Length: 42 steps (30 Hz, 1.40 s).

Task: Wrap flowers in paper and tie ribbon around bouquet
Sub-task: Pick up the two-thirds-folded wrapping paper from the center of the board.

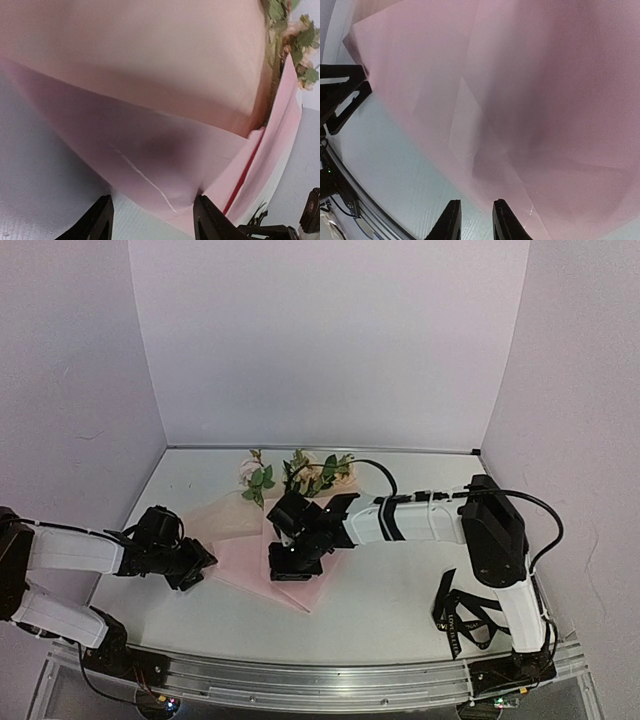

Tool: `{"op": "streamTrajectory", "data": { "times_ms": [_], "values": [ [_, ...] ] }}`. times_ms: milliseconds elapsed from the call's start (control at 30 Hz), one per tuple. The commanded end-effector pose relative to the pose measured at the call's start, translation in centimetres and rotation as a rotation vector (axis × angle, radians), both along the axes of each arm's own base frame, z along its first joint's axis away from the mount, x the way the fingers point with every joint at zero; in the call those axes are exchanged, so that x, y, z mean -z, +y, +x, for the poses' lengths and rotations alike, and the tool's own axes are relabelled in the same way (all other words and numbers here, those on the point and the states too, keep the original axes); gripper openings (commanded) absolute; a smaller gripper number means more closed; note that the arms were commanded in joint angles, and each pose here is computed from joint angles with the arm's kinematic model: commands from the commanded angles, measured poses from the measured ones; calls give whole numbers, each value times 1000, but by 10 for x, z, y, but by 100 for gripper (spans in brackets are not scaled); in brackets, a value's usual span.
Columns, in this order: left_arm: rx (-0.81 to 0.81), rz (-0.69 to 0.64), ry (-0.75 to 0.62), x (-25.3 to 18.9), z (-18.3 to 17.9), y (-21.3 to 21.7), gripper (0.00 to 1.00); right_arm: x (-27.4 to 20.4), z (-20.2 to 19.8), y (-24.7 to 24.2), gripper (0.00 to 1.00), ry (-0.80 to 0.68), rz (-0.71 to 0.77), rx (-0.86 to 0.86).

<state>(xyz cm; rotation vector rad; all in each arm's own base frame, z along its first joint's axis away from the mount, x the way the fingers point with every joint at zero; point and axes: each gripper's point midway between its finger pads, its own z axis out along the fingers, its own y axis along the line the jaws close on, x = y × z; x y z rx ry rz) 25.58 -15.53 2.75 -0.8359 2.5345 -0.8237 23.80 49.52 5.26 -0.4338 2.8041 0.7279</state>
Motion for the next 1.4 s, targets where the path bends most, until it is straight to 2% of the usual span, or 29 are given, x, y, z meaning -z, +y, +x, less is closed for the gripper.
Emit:
{"op": "streamTrajectory", "data": {
  "times_ms": [0, 167, 533, 800, 1100, 1300, 1367],
  "values": [
    [-148, 88, 44, 6, -10, 32, 60, 2, 10, -3, 23, -51, -45, 8],
    [-215, 99, -43, -4, -2, 47, 63, 10, 9, -8, 23, -50, -69, 6],
    [-245, 113, -57, 13, 17, 51, 50, 27, 5, -11, 23, -31, -98, -4],
    [-264, 168, -69, 17, 21, 61, 29, 40, 2, -13, 23, -20, -122, -11],
    [-176, 190, -211, -15, 35, 55, 3, 47, 1, -13, 27, -28, -162, -24],
    [-124, 168, -311, -46, 34, 51, 0, 43, 6, -9, 41, -53, -177, -19],
    [-95, 165, -333, -53, 33, 48, 0, 38, 9, -7, 41, -69, -181, -13]
  ]
}}
